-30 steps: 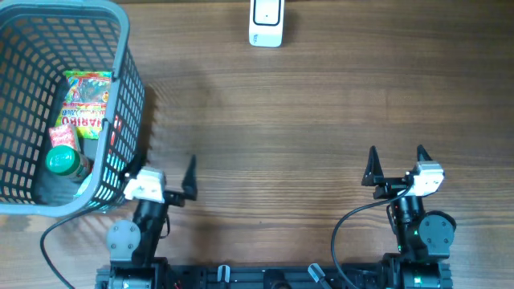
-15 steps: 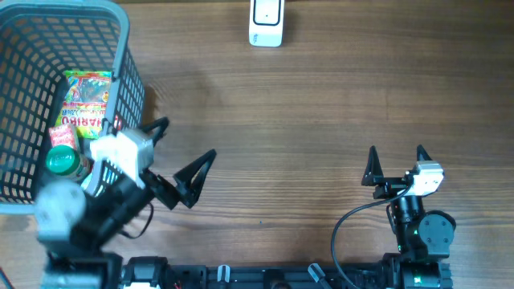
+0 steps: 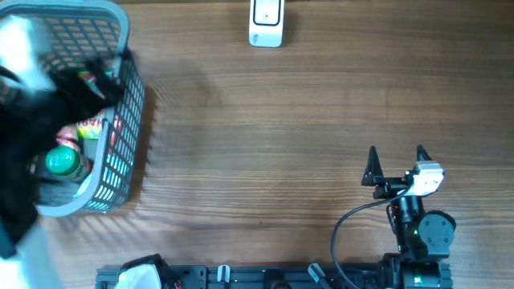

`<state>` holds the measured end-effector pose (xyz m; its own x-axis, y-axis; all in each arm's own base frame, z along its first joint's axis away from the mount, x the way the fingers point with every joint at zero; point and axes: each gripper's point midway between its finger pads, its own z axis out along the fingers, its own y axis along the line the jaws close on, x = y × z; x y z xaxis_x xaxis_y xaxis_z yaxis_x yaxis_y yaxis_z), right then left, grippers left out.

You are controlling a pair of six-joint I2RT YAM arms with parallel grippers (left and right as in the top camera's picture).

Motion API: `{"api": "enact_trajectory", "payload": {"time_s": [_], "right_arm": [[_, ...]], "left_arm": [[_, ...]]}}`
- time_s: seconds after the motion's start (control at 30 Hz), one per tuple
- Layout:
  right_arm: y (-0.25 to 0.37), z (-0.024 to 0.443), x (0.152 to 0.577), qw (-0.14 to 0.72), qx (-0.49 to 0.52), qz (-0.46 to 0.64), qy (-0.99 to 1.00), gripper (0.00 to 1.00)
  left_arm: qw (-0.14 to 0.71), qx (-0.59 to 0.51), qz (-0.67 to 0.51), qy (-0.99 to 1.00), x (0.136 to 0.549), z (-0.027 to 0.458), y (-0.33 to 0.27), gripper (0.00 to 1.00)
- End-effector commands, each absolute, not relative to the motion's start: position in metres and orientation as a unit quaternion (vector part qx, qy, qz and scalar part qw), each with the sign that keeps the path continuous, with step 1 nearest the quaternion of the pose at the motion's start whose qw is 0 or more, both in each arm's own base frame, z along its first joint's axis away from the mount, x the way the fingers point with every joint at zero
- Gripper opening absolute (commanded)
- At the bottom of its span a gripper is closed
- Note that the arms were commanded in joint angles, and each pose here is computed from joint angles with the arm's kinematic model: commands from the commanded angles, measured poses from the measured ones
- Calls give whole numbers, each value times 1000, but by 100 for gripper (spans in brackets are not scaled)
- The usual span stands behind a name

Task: Scan the item barcode
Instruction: 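Reach the left gripper into the basket and grasp the green-capped jar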

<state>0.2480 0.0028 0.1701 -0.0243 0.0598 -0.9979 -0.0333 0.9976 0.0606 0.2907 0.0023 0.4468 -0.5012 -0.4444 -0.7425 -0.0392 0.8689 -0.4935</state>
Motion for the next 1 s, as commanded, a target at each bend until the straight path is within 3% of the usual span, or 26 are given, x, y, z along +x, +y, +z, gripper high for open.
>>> {"api": "enact_trajectory", "payload": {"time_s": [0.0,0.23,0.47,0.67,0.97], "right_arm": [[1,171,248,701,12,28,713,100],[1,171,248,701,11,28,713,100],[1,171,248,701,11,28,713,100],[1,171,248,701,11,28,713,100],[1,171,248,701,11,28,713,100]], "left_arm": [[411,-397,-64,818,297,407,123,97],[262,-528,-9,808,290,297,199,100],[183,-565,37,804,268,211,220,100],[156,-570,67,804,257,159,225,100],[162,-571,75,801,260,135,231,100]]}}
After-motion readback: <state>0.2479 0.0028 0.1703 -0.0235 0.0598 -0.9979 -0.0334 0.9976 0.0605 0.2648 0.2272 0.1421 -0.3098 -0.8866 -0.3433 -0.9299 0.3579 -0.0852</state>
